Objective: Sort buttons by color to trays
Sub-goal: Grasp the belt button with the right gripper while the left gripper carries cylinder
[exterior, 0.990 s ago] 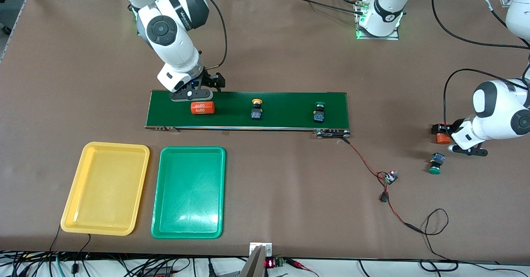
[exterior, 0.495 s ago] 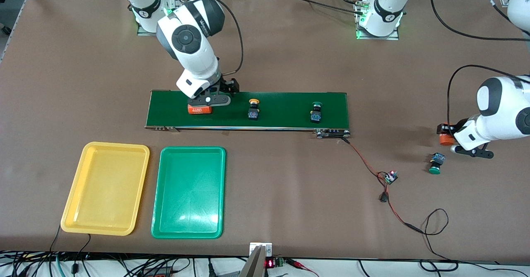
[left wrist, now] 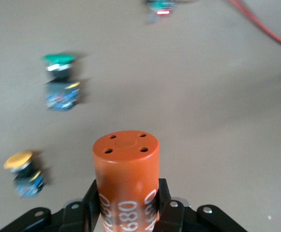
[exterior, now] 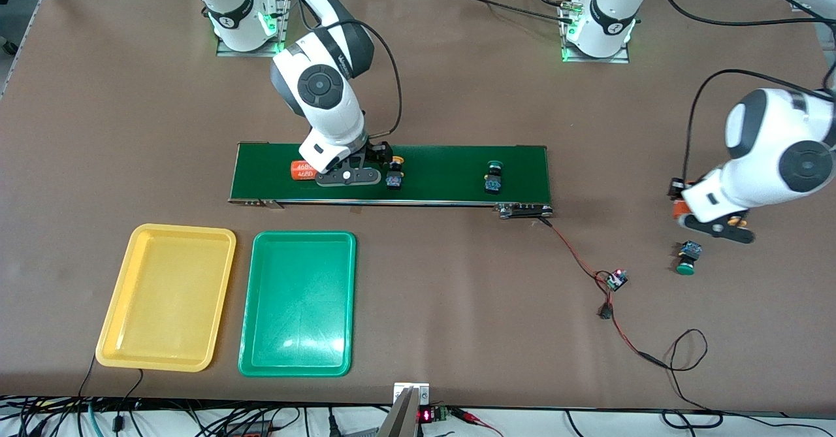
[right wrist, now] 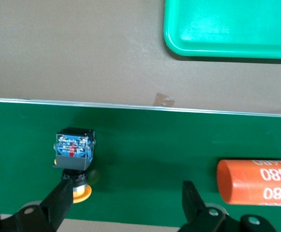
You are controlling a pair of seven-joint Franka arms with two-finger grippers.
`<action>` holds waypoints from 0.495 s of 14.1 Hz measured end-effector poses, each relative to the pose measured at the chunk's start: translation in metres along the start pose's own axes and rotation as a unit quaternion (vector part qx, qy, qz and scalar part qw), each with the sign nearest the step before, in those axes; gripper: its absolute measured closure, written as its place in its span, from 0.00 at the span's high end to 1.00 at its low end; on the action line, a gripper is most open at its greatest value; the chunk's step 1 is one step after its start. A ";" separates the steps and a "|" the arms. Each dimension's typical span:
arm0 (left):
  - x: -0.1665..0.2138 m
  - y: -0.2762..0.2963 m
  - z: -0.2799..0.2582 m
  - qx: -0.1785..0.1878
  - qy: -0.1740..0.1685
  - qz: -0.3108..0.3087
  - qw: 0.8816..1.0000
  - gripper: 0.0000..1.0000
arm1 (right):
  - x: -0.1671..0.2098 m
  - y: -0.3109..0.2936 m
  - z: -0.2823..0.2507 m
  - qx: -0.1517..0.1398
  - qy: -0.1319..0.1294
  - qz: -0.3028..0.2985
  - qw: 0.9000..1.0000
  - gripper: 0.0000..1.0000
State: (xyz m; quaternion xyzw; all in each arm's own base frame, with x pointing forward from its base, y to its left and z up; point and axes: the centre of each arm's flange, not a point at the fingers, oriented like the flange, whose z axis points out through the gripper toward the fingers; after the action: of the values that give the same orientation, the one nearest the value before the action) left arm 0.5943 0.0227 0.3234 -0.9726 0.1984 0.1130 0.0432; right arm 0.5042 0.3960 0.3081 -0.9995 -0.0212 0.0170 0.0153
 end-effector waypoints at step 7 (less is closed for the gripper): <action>0.019 0.077 -0.001 -0.004 0.000 0.253 0.967 0.49 | 0.006 -0.008 0.018 0.003 0.003 0.005 1.000 1.00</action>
State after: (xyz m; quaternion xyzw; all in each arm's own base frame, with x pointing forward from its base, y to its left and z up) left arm 0.5814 -0.0551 0.3171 -0.8908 0.4379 0.1210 0.0095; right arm 0.5089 0.4044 0.2900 -0.9996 -0.0166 0.0142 0.0186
